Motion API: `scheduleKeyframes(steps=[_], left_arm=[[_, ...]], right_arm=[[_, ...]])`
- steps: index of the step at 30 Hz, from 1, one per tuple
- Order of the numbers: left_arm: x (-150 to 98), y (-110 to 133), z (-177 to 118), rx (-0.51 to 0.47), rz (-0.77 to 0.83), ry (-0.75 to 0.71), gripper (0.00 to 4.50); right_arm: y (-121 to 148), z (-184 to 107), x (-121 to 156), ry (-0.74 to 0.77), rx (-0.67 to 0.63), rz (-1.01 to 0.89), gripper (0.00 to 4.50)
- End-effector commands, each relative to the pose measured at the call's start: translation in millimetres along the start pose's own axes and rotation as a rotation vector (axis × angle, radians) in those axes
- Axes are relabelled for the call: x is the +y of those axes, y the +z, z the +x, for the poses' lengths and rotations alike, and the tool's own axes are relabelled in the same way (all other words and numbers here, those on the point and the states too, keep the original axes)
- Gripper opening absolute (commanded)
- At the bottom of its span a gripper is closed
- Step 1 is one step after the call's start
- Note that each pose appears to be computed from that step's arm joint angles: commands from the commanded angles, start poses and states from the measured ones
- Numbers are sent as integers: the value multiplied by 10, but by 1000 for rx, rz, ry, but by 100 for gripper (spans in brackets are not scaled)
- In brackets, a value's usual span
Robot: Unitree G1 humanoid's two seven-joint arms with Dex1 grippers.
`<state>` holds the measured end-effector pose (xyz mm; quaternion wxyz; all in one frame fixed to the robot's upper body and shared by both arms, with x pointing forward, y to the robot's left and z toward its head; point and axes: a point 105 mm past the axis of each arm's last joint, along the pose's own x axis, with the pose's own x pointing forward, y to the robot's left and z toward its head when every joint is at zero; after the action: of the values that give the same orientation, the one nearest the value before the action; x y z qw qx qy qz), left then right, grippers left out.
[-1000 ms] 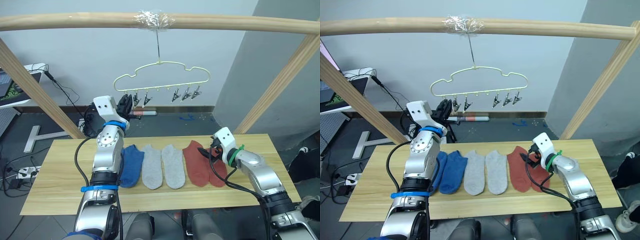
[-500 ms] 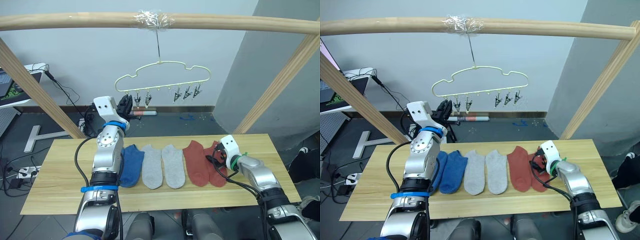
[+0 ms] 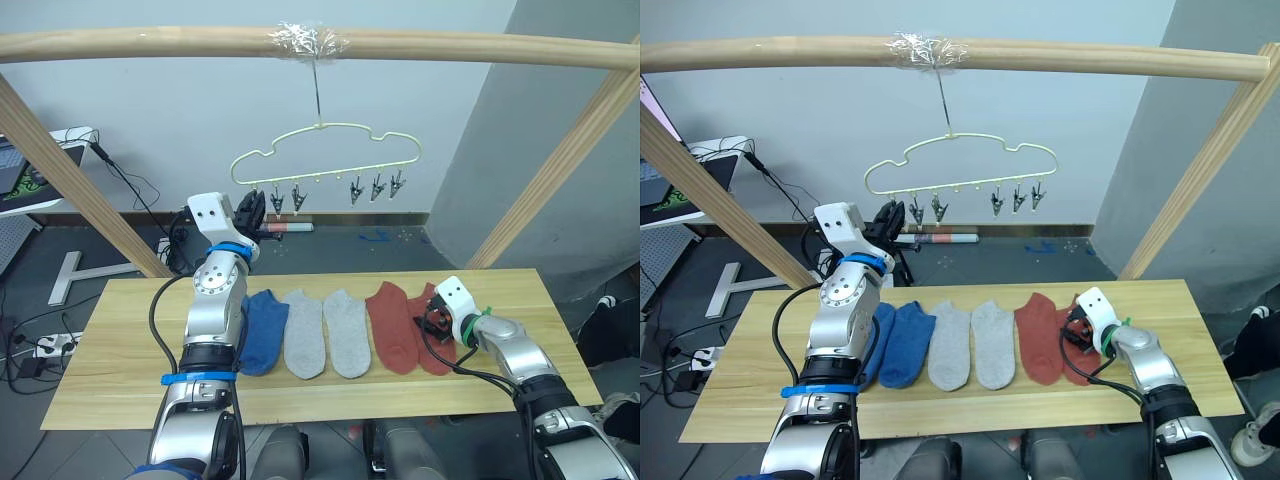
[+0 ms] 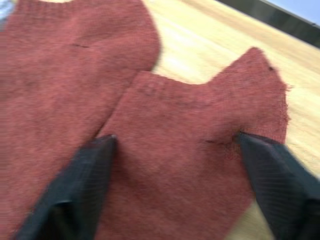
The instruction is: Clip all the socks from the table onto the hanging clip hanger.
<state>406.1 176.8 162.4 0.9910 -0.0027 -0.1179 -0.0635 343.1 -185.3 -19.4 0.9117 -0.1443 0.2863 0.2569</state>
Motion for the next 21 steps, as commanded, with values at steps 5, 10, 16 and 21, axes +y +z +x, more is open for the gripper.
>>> scheduleKeyframes(steps=[5,10,16,21], left_arm=[[48,161,-2,-56,5,7,14],[55,160,-12,-56,5,10,14],[95,169,-44,-55,-28,11,14],[100,159,-87,-30,-127,-16,14]], right_arm=[[-298,-26,50,45,94,55,109],[-210,-65,14,46,46,-39,1],[317,-281,-25,57,-126,-439,1],[766,-427,255,142,-282,-610,1]])
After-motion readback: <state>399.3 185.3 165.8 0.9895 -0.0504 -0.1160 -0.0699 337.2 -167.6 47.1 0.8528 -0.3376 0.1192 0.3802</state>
